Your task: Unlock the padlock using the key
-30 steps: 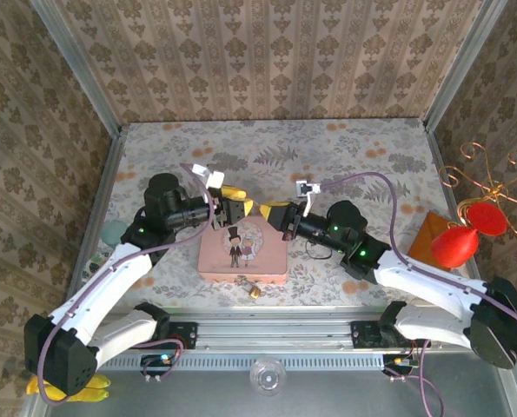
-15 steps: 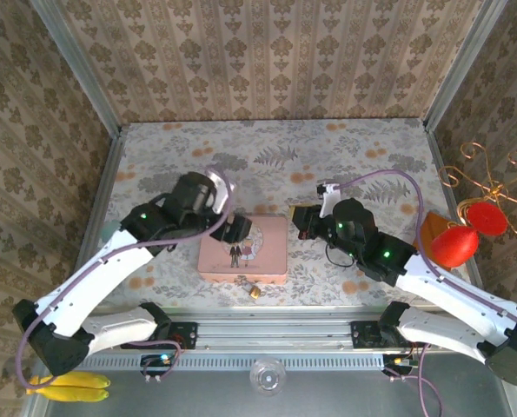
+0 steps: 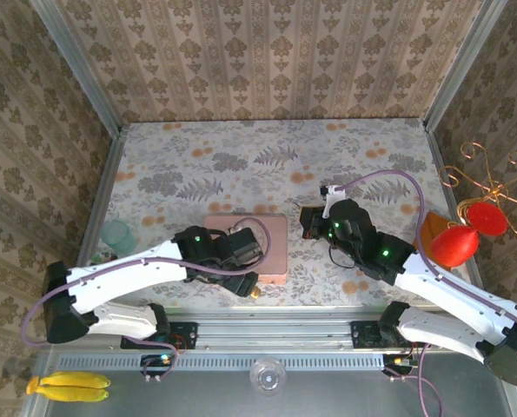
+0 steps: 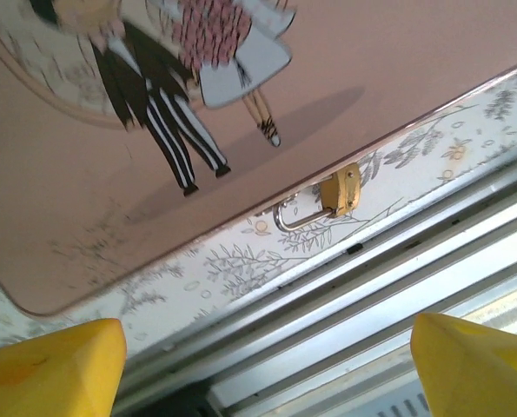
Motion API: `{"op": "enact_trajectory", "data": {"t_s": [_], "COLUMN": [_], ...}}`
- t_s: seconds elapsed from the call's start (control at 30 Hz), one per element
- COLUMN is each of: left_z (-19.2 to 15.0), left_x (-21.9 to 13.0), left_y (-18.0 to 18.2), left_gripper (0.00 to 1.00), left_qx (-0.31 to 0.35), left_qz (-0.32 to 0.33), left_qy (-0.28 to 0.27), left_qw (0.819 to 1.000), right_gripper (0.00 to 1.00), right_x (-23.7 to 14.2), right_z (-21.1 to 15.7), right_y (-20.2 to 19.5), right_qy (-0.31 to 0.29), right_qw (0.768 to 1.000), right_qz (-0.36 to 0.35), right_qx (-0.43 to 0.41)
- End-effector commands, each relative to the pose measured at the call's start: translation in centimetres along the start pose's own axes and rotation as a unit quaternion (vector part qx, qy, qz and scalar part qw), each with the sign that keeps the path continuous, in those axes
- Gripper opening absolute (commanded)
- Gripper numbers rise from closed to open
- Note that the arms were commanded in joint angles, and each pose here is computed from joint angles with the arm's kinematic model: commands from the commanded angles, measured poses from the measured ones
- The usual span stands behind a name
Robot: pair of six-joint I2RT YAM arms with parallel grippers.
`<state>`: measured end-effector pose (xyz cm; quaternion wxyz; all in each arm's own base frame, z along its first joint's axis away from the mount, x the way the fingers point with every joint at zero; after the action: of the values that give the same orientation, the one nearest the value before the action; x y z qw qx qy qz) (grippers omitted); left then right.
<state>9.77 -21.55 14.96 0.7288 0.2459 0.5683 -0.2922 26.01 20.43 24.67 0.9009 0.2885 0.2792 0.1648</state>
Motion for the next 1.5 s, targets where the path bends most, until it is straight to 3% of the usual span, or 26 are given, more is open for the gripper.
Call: {"op": "enact_trajectory", "data": {"t_s": [0.0,0.37,0.63,1.2,1.47], "left_z": [-0.8,-0.2,1.8,13.1,16.7], "left_x": [1.6,4.6,6.8,9.7,11.0], "left_y": [-0.4,0.2,0.2,5.8,8.8], "left_gripper": [0.84,0.79,0.73,0.65,0.63], "left_qx": [-0.1,-0.194,-0.215,-0.204,-0.211], "left_qz": [0.004,0.029,0.031,0.047,0.049], "left_qy": [0.014,0.007,0.0,-0.07,-0.091], "left_qw": [0.995,0.98,0.976,0.975,0.972], "right_gripper": [0.0,0.0,0.0,0.0,0.0], "right_x": [-0.2,-0.4,-1.1,-1.4,-1.3], "right_z": [0.5,-0.9,-1.0,-0.8,-1.0], "right_y": [-0.3,-0.7,-0.9,-2.7,-2.5], "right_qy": [-0.013,-0.004,0.002,0.005,0.013], "right_qw": [1.0,0.999,0.999,1.0,0.999], "right_qz": [-0.002,0.037,0.037,0.014,0.021], "right_qx": [0.006,0.026,0.012,0.024,0.036]}}
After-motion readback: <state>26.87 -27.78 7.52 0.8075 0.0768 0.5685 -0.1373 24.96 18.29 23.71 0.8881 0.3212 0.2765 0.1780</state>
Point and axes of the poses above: each hand's point on the last joint's axis, 136 mm out from that joint toward the fingers, its own x axis out along the fingers, its own y axis along the line the jaws close on, z = x × y, the point moved 1 cm from there along -x, back along the fingers, and after that the axes turned 13 degrees about x, right-handed, at the moved point
